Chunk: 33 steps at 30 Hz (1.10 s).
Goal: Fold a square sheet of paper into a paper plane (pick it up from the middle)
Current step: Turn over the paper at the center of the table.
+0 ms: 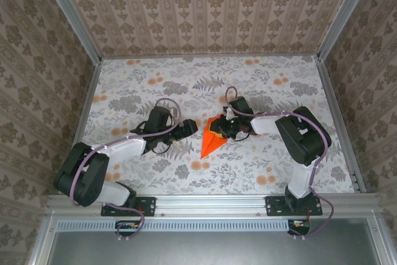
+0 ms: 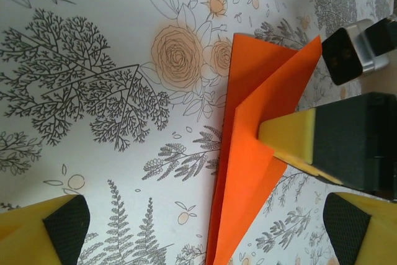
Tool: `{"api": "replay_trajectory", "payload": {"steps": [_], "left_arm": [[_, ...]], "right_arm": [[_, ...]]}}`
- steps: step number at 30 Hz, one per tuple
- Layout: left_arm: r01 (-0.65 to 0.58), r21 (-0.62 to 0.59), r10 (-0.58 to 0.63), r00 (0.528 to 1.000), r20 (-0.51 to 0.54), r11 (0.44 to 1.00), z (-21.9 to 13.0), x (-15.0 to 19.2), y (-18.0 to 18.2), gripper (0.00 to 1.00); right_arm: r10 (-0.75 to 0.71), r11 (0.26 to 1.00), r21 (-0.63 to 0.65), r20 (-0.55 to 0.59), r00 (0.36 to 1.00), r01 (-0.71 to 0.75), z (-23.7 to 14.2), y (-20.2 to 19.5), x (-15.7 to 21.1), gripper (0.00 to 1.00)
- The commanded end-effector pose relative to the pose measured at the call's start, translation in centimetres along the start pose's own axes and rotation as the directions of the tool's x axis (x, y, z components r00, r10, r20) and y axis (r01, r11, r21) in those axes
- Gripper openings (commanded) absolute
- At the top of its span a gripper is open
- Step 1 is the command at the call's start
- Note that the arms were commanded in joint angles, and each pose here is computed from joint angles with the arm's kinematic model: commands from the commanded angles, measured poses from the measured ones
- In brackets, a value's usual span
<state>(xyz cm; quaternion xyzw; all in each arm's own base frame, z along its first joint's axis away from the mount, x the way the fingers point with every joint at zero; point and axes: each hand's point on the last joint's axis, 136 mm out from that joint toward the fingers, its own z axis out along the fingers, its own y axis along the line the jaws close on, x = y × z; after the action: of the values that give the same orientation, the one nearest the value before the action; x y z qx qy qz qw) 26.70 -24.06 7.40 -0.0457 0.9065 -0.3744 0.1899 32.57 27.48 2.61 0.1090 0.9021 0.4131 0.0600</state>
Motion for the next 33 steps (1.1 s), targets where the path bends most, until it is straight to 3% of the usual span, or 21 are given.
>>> {"api": "replay_trajectory", "payload": {"steps": [1,7,15,23,26,33], "left_arm": [[0.035,0.037,-0.034,0.999,-0.019,0.999,0.1,0.4,-0.2,1.0],[0.084,0.148,-0.077,0.996,-0.047,0.985,-0.7,0.8,-1.9,1.0],[0.067,0.381,-0.048,0.997,-0.06,0.922,-2.5,0.2,-8.2,1.0],[0.016,0.571,0.001,1.0,-0.028,0.821,-4.3,-1.0,-13.9,0.99],[0.003,0.599,0.002,1.0,-0.007,0.801,-4.4,-1.6,-14.7,0.91],[-0.008,0.595,0.004,1.0,0.008,0.804,-3.9,-2.0,-14.5,0.5]], "right_arm": [[-0.015,0.999,-0.042,-0.02,1.0,0.014,0.2,0.5,0.6,0.19],[-0.133,0.962,-0.232,0.073,0.988,0.147,-4.2,6.3,-0.9,0.08],[-0.194,0.863,-0.46,0.08,0.978,0.209,-9.3,13.2,-2.1,0.08],[-0.19,0.815,-0.548,0.056,0.98,0.189,-10.7,15.9,-1.8,0.1],[-0.193,0.81,-0.558,0.032,0.981,0.178,-10.7,16.0,-1.2,0.11],[-0.185,0.817,-0.555,0.011,0.983,0.16,-10.8,15.7,-0.9,0.15]]}}
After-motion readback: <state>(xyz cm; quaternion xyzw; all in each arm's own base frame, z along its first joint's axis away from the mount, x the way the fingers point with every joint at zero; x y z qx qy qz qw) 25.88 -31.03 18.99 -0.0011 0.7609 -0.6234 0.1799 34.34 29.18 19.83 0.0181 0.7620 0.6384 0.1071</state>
